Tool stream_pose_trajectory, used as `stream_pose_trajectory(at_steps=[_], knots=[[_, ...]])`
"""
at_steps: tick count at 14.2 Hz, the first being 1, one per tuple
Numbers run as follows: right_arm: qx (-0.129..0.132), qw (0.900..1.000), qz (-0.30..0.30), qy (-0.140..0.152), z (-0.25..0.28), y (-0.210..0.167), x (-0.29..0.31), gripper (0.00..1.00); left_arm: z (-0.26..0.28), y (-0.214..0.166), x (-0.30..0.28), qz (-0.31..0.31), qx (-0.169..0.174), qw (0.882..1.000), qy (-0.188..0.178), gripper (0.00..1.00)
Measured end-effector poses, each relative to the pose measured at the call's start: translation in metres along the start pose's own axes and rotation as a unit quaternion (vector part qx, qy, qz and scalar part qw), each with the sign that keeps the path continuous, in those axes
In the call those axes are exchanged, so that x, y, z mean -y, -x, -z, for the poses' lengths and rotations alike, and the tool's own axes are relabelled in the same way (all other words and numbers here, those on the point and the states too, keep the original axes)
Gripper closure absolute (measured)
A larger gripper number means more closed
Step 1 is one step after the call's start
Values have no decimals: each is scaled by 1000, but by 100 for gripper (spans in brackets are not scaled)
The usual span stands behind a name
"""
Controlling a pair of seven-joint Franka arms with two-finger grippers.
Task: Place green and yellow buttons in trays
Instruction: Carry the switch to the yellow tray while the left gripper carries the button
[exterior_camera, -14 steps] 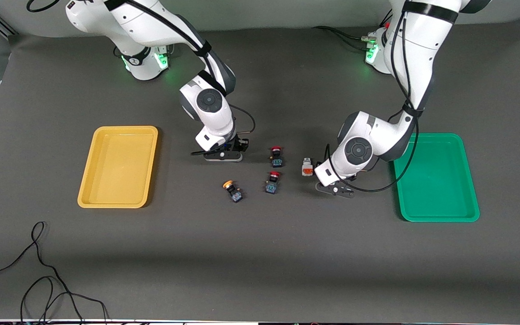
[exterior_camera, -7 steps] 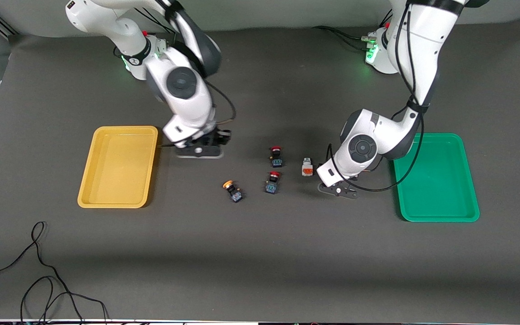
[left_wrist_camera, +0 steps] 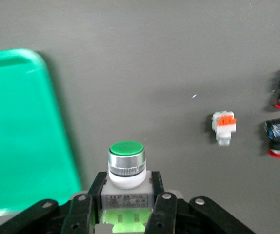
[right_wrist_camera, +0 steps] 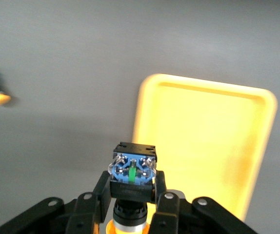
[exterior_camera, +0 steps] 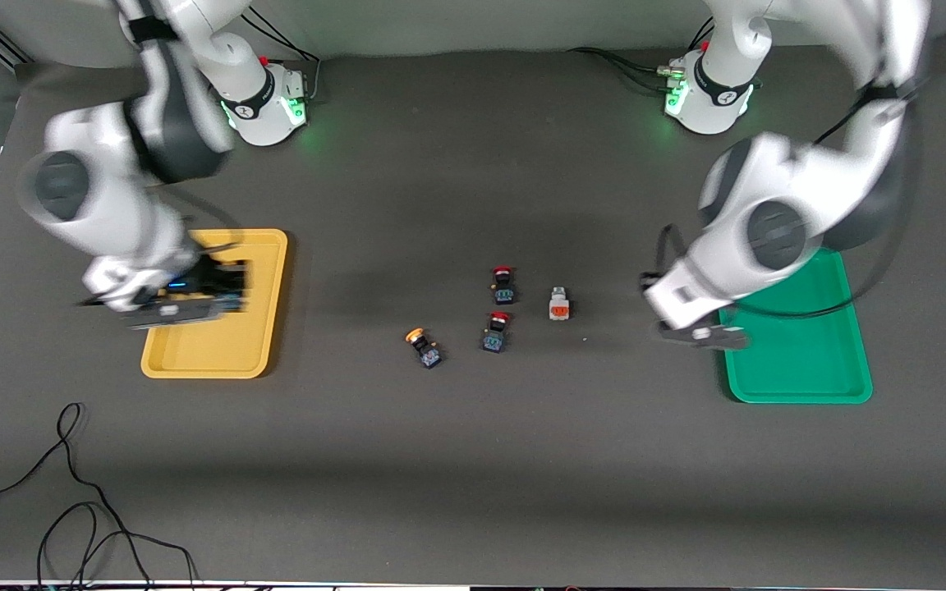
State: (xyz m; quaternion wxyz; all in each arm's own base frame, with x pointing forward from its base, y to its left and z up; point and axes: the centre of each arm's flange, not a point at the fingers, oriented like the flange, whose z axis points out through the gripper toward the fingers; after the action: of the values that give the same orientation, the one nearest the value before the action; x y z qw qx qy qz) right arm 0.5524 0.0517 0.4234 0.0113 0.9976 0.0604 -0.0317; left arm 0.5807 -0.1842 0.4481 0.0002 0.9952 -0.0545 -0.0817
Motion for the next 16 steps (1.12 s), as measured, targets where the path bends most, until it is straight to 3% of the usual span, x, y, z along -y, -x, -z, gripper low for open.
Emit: stream_pose_trajectory(at_steps=[2, 4, 9, 13, 14, 16], knots=[[-4, 1000, 17, -6, -18, 14, -69, 60, 57, 5, 48, 31, 0, 1000, 5, 59], [-24, 999, 27, -20, -61, 31, -103, 60, 76, 3, 97, 29, -6, 1000, 8, 59], [-20, 998, 44, -44, -173, 61, -144, 60, 55, 1, 218, 31, 12, 999, 6, 59], [-9, 998, 56, -28, -212, 48, -148, 60, 8, -4, 270, 45, 47, 998, -12, 59], [-9, 998, 59, -26, -211, 42, -147, 56, -8, -6, 275, 47, 52, 997, -11, 59], [-6, 997, 63, -43, -201, 31, -142, 37, -35, -7, 278, 47, 57, 997, -12, 59]])
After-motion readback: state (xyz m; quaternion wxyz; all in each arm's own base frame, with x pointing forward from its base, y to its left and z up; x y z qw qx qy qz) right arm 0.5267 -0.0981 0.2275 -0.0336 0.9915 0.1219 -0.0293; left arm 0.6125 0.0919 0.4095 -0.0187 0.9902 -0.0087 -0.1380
